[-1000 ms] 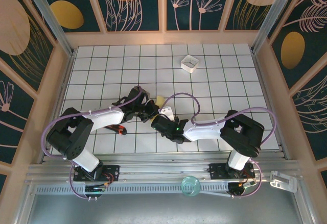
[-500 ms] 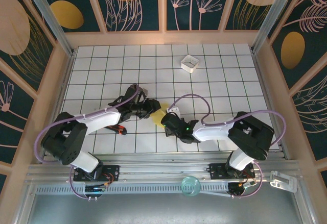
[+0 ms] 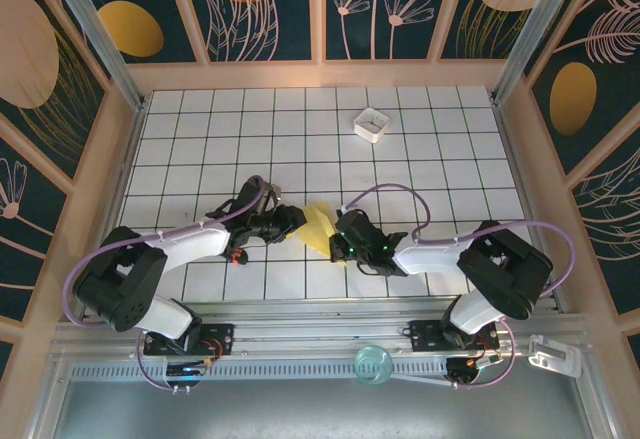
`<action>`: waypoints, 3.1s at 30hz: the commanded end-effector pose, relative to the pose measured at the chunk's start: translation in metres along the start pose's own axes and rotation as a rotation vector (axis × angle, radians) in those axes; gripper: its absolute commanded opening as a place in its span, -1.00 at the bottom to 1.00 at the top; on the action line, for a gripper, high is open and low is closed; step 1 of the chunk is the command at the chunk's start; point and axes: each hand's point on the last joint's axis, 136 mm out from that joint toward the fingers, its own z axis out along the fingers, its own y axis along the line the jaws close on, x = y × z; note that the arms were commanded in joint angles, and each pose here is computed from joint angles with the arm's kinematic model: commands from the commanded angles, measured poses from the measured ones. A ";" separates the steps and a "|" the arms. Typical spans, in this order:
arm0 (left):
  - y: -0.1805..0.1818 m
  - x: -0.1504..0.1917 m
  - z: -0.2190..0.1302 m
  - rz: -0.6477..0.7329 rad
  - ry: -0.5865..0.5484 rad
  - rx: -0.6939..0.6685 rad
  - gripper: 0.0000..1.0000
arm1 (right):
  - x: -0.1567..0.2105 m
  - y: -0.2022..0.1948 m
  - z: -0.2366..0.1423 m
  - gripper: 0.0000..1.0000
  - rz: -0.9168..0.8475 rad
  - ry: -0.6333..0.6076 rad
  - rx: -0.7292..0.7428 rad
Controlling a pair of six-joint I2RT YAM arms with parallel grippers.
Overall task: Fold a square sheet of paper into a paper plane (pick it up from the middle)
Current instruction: Fourth fold the wing at the center of the table.
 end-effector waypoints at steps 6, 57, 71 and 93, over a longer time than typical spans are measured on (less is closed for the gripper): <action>0.005 0.007 0.012 0.037 0.058 0.012 -0.31 | 0.000 0.009 0.000 -1.00 0.090 0.018 -0.116; -0.061 0.028 0.026 0.271 0.177 0.190 -0.37 | 0.015 0.000 0.011 -0.86 0.217 0.105 -0.241; -0.065 0.017 0.021 0.310 0.119 0.157 -0.39 | 0.010 0.000 0.008 -0.85 0.218 0.095 -0.237; -0.049 0.011 0.063 0.253 0.146 0.128 -0.40 | 0.013 -0.002 0.009 -0.82 0.226 0.098 -0.230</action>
